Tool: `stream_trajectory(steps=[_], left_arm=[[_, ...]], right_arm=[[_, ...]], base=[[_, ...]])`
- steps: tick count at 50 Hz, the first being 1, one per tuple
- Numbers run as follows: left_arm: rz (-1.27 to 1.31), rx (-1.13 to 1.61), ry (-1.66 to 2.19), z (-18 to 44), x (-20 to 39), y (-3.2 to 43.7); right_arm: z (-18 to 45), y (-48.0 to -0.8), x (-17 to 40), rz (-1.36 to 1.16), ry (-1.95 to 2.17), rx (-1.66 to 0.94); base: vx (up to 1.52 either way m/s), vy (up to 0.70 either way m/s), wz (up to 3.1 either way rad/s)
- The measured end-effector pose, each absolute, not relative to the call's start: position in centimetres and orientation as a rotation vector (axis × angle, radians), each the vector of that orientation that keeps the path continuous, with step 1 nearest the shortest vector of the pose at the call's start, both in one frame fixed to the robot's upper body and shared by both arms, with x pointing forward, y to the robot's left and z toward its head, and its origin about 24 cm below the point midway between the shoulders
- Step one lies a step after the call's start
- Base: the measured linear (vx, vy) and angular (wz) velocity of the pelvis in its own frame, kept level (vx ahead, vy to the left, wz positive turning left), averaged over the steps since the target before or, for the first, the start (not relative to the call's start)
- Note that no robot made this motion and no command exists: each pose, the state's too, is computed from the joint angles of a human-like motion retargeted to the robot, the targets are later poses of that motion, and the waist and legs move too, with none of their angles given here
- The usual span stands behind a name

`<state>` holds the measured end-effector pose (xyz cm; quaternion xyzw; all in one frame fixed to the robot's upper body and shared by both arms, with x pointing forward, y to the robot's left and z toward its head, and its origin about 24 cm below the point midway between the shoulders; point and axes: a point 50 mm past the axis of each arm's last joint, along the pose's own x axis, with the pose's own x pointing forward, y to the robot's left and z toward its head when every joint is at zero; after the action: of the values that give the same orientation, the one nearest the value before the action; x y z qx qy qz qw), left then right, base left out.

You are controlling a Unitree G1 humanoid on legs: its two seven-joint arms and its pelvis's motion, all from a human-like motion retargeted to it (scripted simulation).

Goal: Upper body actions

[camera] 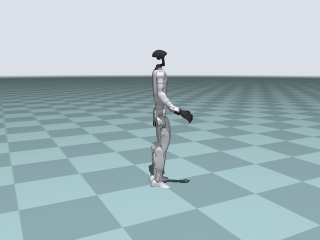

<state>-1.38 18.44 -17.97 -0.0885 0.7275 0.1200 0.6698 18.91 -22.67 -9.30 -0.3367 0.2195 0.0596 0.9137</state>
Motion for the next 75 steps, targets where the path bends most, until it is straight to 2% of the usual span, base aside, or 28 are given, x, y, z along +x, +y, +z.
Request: stream_trajectory(steps=[5,9,12,15,17,23,29,35,39,45,52,57,61,68,75], left_arm=[[0.257,-0.193,1.632,-17.9,-1.0,18.8],[0.222,-0.177,1.636,-17.9,-0.9,19.0],[0.172,-0.133,1.647,-17.9,-0.9,19.2],[0.120,-0.086,1.658,-17.9,-1.0,19.2],[0.090,-0.075,1.667,-17.9,-1.3,18.9],[0.007,-0.107,1.702,-18.0,-2.5,17.2],[0.058,-0.124,1.698,-18.0,-2.7,17.1],[0.051,-0.061,1.677,-18.0,-1.7,18.3],[0.183,-0.073,1.603,-17.9,0.1,19.8],[0.571,-0.304,1.309,-16.6,6.0,24.6],[0.877,-0.255,0.795,-9.5,14.4,34.6],[0.988,-0.086,0.431,-0.6,18.9,40.6],[1.054,0.063,0.124,8.1,21.2,43.3],[1.084,0.373,-0.440,23.2,22.1,42.5],[1.072,0.610,-0.887,33.1,21.9,37.5]], right_arm=[[-14.9,-22.6,11.3,0.157,0.879,-0.717],[-16.9,-22.4,3.9,0.138,1.224,-0.834],[-17.3,-21.3,-1.2,0.304,1.495,-0.856],[-17.3,-19.4,-5.1,0.576,1.721,-0.704],[-17.0,-19.4,-6.6,0.548,1.843,-0.669],[-17.5,-19.9,-3.9,0.332,1.664,-0.470],[-17.7,-20.8,-1.5,0.363,1.559,-0.551],[-17.7,-20.9,0.4,0.271,1.421,-0.690],[-17.5,-20.8,2.7,0.156,1.315,-0.694],[-15.5,-23.1,10.1,-0.061,1.085,-0.664],[-6.9,-26.6,21.9,-0.328,0.588,-0.572],[3.1,-28.2,27.9,-0.461,0.151,-0.529],[12.4,-27.9,30.7,-0.545,-0.227,-0.471],[27.5,-25.4,28.9,-0.716,-0.931,-0.443],[35.7,-22.9,22.9,-0.929,-1.456,-0.520]], base=[[0.00,0.00,0.00],[0.00,0.00,0.00],[0.00,0.00,0.00],[-0.01,-0.04,-0.71],[-0.03,-0.03,-0.78],[-0.03,0.02,1.50],[-0.01,0.00,-0.53],[0.02,-0.01,-0.22],[0.00,0.00,0.00],[0.00,0.02,0.00],[0.03,0.09,-0.03],[0.07,0.07,0.03],[0.06,0.05,0.00],[0.06,0.05,0.03],[0.08,0.04,0.11]])
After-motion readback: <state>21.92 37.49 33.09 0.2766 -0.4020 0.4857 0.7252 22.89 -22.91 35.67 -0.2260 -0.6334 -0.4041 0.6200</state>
